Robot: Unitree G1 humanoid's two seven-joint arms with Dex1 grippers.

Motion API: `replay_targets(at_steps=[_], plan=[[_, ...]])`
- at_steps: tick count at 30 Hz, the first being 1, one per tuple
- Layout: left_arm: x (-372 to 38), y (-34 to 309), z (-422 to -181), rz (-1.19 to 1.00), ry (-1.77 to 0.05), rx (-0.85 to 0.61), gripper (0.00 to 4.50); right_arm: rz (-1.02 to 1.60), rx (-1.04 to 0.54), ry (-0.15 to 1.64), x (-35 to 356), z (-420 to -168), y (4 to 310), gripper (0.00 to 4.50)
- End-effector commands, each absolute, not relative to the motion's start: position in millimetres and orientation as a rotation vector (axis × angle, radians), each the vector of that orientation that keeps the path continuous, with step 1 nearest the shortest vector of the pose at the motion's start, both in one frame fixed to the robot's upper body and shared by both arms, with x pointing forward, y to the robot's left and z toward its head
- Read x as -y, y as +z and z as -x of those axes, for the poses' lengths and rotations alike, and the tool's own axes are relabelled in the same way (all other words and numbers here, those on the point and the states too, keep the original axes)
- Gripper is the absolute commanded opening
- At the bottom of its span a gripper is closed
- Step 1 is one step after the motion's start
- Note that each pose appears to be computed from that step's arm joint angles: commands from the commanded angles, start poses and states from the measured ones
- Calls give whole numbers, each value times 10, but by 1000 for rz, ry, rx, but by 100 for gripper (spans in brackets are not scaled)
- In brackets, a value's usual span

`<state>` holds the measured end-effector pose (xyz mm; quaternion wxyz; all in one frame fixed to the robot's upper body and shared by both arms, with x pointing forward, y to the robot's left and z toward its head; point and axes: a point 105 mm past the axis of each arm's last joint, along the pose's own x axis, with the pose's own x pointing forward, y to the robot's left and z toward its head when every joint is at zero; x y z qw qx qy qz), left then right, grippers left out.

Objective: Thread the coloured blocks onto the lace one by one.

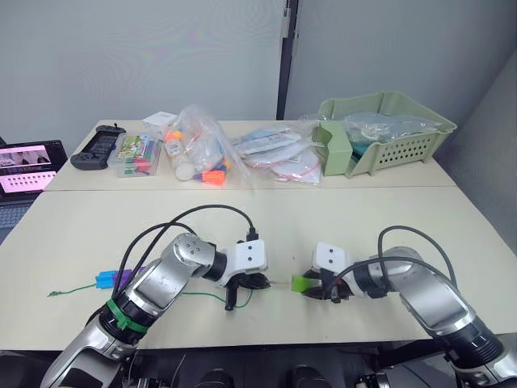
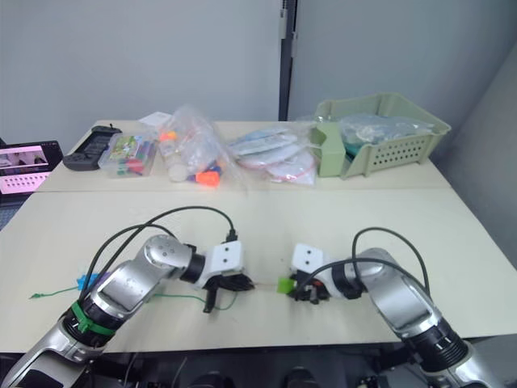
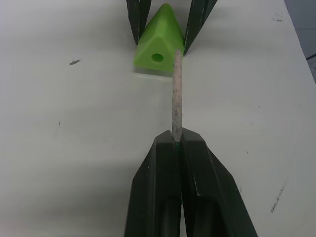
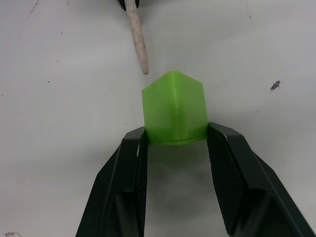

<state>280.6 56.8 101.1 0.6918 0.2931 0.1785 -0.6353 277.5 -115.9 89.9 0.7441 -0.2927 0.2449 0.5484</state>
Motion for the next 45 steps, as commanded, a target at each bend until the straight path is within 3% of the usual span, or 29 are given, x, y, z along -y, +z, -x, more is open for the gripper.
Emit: replay_targets(at_steps=[1,15,25,45], plan=[[-495,1108,-2823,-681,-1420,-352,0,633,-586,1223,1138,-2711,805,127],[-366,1115,-2824,-685,-1444,-330,0,636,-599,1228,1122,-2686,822,127],[-609,1217,-2835,-741,-1376,-417,0,653,-619,1222,1173,-2664,810,127],[-516,1244,-2821,-810,-1351,-467,0,699,-619,1216,1107,-2708,851,127]])
